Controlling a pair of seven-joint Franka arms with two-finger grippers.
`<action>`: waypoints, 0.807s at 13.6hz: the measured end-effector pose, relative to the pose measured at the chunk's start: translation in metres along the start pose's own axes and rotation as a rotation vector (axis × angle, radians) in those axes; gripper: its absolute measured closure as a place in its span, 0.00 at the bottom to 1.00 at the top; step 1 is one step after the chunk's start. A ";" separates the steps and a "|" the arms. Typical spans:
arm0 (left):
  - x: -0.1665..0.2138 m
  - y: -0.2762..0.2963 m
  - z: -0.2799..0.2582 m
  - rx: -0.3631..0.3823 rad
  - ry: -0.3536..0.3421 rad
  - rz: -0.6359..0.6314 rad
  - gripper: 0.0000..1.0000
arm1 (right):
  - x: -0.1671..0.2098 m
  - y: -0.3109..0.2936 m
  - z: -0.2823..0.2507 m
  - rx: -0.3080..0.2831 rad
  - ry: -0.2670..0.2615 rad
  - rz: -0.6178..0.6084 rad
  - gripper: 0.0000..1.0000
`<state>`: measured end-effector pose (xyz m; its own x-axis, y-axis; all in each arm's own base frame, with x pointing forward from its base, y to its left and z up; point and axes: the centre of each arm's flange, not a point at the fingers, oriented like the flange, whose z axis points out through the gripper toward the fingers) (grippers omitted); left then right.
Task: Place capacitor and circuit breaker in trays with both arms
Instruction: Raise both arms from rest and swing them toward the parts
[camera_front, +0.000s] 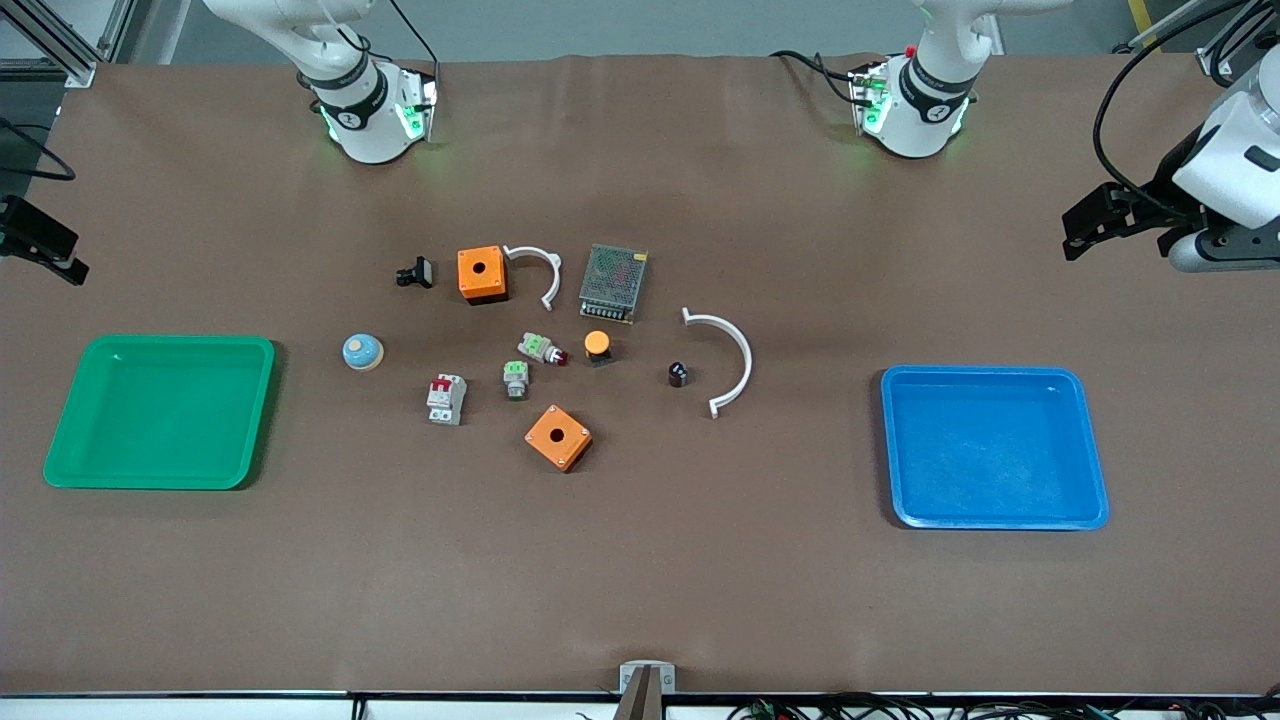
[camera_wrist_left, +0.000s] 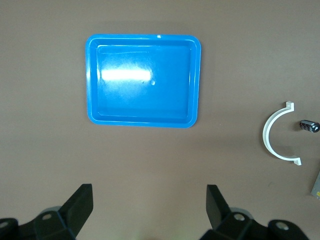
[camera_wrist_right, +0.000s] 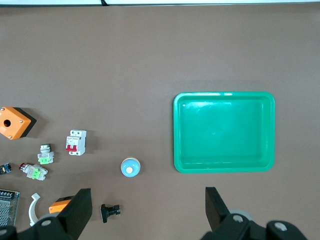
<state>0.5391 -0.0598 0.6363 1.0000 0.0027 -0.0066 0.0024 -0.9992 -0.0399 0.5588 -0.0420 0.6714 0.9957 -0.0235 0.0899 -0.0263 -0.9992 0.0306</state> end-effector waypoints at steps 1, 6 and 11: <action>0.000 0.000 0.000 0.000 0.000 0.000 0.00 | 0.000 0.000 0.000 0.000 0.000 0.000 0.00; 0.000 0.000 -0.001 0.000 0.003 -0.002 0.00 | 0.000 0.000 0.000 0.000 0.001 0.000 0.00; 0.008 0.037 0.018 0.000 -0.026 -0.002 0.00 | 0.000 0.000 0.000 0.000 0.001 0.000 0.00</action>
<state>0.5467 -0.0959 0.6164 0.9995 0.0054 -0.0321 0.0041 -0.9992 -0.0396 0.5588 -0.0421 0.6717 0.9956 -0.0236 0.0906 -0.0265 -0.9992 0.0307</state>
